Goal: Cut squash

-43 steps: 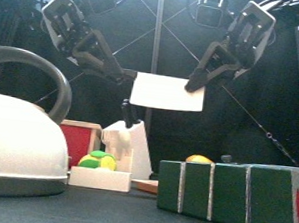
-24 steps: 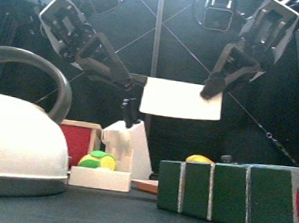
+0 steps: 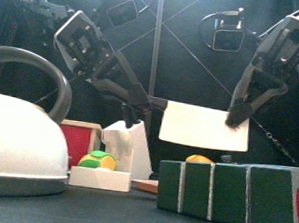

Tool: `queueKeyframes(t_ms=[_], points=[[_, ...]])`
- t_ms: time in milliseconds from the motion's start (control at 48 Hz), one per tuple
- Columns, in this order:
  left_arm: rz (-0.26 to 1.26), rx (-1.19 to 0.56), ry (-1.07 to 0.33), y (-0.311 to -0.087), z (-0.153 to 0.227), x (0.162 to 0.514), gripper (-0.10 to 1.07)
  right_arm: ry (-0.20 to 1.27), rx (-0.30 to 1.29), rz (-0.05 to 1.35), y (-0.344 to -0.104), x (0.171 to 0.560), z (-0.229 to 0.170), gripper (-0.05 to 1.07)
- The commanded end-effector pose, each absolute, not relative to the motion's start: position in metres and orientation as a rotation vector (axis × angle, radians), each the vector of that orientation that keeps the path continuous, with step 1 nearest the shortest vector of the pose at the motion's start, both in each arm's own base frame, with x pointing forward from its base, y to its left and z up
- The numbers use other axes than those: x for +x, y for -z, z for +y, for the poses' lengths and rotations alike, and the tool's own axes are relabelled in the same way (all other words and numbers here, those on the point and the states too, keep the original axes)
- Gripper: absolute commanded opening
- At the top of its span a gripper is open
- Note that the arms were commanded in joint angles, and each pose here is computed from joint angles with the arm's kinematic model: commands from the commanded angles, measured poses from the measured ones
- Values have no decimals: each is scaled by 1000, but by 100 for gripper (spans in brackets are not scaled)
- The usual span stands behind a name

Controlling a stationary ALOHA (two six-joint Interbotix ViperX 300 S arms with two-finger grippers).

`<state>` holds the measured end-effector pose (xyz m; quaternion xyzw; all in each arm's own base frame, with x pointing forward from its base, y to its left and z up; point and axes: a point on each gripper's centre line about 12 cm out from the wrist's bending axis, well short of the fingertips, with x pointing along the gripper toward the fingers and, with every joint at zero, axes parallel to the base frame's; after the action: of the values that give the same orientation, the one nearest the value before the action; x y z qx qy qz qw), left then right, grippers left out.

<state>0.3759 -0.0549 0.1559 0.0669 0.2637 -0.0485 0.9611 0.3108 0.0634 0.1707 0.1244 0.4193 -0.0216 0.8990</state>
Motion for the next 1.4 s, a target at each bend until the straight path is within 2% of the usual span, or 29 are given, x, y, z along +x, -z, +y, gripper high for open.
queueKeyframes(t_ms=[0, 562, 979, 1375], points=[[526, 137, 106, -159, -58, 380, 42, 33, 264, 880, -170, 308, 70, 29], [553, 125, 111, -150, -63, 382, 42, 48, 258, 906, -167, 307, 69, 29], [606, 37, 81, -145, -62, 379, 42, 63, 255, 944, -155, 308, 68, 29], [633, 30, 83, -139, -63, 378, 42, 79, 247, 980, -146, 308, 67, 29]])
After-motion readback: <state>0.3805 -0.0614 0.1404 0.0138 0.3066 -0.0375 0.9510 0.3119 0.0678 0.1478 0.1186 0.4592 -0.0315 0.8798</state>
